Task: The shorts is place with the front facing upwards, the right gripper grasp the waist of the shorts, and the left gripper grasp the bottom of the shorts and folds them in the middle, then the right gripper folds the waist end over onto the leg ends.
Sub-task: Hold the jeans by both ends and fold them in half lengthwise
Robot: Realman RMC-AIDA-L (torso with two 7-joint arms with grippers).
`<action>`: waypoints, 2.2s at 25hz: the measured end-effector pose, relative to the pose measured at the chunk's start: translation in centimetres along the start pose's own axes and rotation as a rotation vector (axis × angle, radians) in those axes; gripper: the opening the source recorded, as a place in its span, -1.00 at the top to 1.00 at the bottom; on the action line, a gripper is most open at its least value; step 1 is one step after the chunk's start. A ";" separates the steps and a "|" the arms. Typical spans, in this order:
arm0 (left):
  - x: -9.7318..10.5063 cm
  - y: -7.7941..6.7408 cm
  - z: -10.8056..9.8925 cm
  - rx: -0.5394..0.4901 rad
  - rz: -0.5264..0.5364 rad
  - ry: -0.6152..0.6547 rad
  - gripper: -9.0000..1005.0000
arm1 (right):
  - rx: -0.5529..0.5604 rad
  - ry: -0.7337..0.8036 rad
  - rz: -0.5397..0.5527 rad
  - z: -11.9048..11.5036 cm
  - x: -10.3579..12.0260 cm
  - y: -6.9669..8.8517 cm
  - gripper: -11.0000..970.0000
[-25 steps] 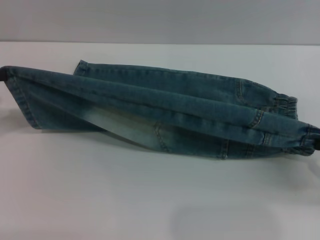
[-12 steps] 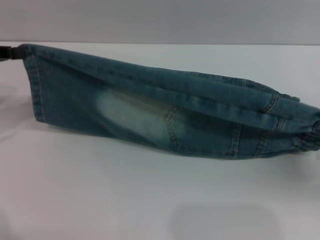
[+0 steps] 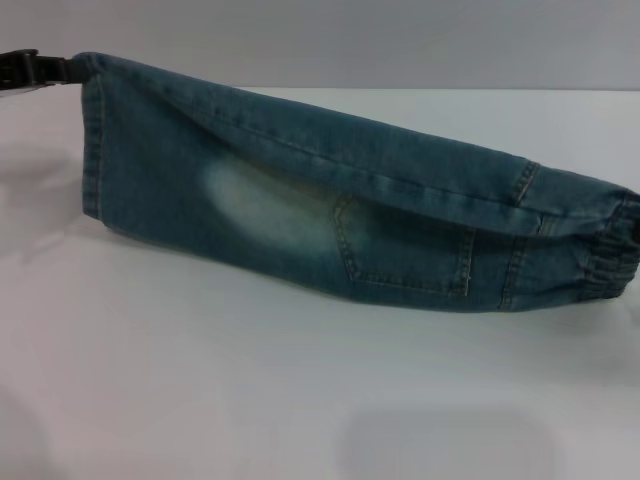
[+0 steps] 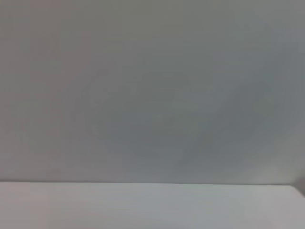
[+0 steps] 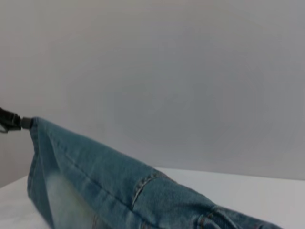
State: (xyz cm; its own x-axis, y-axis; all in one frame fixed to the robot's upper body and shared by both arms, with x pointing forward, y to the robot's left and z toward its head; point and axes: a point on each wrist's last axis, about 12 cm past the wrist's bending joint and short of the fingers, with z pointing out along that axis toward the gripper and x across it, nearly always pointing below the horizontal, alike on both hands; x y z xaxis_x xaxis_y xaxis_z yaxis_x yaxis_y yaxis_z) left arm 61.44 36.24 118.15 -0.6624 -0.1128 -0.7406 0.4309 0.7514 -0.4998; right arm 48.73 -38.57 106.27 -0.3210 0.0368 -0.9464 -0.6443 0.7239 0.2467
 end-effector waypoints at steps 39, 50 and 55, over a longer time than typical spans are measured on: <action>-0.3 -1.2 4.4 -0.067 0.051 -0.019 0.92 | 0.211 -0.072 0.008 4.6 -1.0 -1.8 0.97; -0.4 -1.6 5.4 -0.078 0.073 -0.006 0.92 | 0.308 -0.072 0.061 6.1 -1.3 -2.8 0.80; -0.5 -1.6 5.4 -0.080 0.075 -0.007 0.92 | 0.322 -0.067 0.059 6.5 -1.6 -3.0 0.65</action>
State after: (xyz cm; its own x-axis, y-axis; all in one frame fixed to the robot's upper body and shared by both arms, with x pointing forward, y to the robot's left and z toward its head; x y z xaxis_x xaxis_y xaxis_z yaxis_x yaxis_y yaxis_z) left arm 64.39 31.54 116.88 -0.6259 -0.0587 -0.7777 0.4287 0.8071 -0.4060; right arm 55.67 -36.36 105.66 -0.2984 0.1224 -0.9465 -0.3700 0.8993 0.2330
